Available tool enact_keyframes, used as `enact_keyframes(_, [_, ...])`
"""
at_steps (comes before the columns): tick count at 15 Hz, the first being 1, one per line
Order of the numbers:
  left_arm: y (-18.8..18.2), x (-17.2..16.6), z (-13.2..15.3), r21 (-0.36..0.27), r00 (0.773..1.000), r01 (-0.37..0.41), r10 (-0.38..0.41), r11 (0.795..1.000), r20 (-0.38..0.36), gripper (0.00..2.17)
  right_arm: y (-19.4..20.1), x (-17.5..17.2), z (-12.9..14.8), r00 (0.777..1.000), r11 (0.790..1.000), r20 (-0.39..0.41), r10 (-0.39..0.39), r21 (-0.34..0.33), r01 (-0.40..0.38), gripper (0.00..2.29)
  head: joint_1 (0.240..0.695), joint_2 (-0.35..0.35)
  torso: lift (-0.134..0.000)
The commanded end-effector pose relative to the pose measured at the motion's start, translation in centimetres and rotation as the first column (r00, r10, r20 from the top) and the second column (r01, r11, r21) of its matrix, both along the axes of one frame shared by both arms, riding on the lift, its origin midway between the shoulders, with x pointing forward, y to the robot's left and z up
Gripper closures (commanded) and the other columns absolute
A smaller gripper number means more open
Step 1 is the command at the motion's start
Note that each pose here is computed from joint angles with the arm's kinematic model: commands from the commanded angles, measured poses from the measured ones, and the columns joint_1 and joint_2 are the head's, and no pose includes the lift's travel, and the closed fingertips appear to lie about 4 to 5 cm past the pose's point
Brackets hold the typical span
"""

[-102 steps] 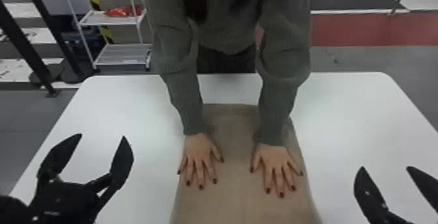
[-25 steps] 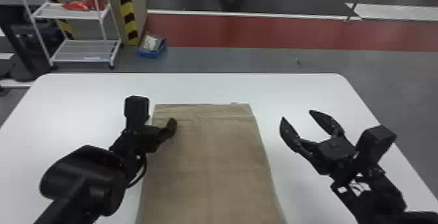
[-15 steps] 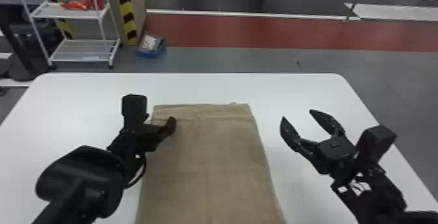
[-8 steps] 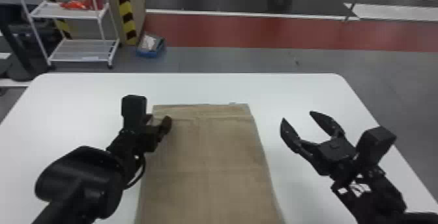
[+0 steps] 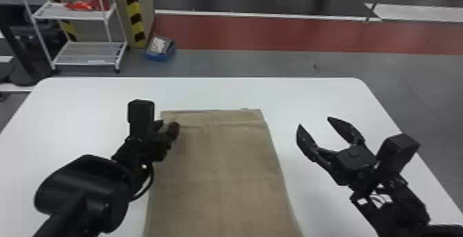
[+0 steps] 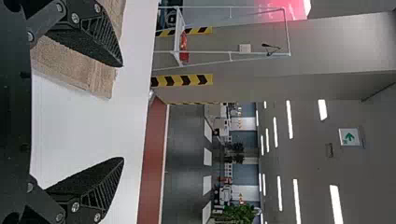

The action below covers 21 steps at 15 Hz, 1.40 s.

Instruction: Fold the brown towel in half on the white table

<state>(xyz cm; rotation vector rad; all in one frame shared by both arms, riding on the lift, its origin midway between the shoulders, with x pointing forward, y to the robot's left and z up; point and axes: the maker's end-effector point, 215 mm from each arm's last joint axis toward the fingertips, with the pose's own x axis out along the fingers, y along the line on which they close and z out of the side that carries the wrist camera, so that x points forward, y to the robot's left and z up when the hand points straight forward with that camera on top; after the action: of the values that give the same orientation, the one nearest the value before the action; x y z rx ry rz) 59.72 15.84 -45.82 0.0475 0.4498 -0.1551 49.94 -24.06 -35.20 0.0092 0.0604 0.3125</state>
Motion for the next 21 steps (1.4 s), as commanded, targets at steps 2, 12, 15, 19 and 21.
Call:
enact_keyframes(2, [0.0, -0.1, -0.1, 0.002, 1.000, 0.001, -0.001, 1.000, -0.001, 0.71, 0.0, 0.0, 0.0, 1.000, 1.000, 0.000, 0.000, 0.000, 0.000, 0.19, 0.695, -0.082, -0.123])
enact_keyframes(12, [0.7, -0.7, 1.2, -0.003, 1.000, -0.004, 0.004, 1.000, 0.023, 0.73, 0.0, 0.0, 0.0, 1.000, 1.000, -0.002, 0.001, 0.000, -0.001, 0.19, 0.695, -0.078, -0.123])
enact_keyframes(15, [0.7, -1.3, 0.2, 0.005, 1.000, 0.003, -0.002, 1.000, -0.019, 1.33, 0.2, -0.1, 0.0, 1.000, 1.000, -0.001, 0.004, 0.000, -0.004, 0.19, 0.695, -0.076, -0.123])
enact_keyframes(19, [0.4, -1.8, -0.3, 0.005, 0.999, 0.013, -0.013, 1.000, -0.038, 1.33, 0.0, -0.1, 0.4, 1.000, 1.000, 0.006, 0.002, 0.001, -0.002, 0.19, 0.695, -0.076, -0.123])
enact_keyframes(21, [-0.1, -1.9, 1.4, -0.013, 1.000, 0.015, -0.015, 1.000, -0.005, 1.33, 0.1, -0.2, 0.4, 1.000, 1.000, 0.006, 0.003, 0.001, -0.003, 0.19, 0.695, -0.077, -0.123])
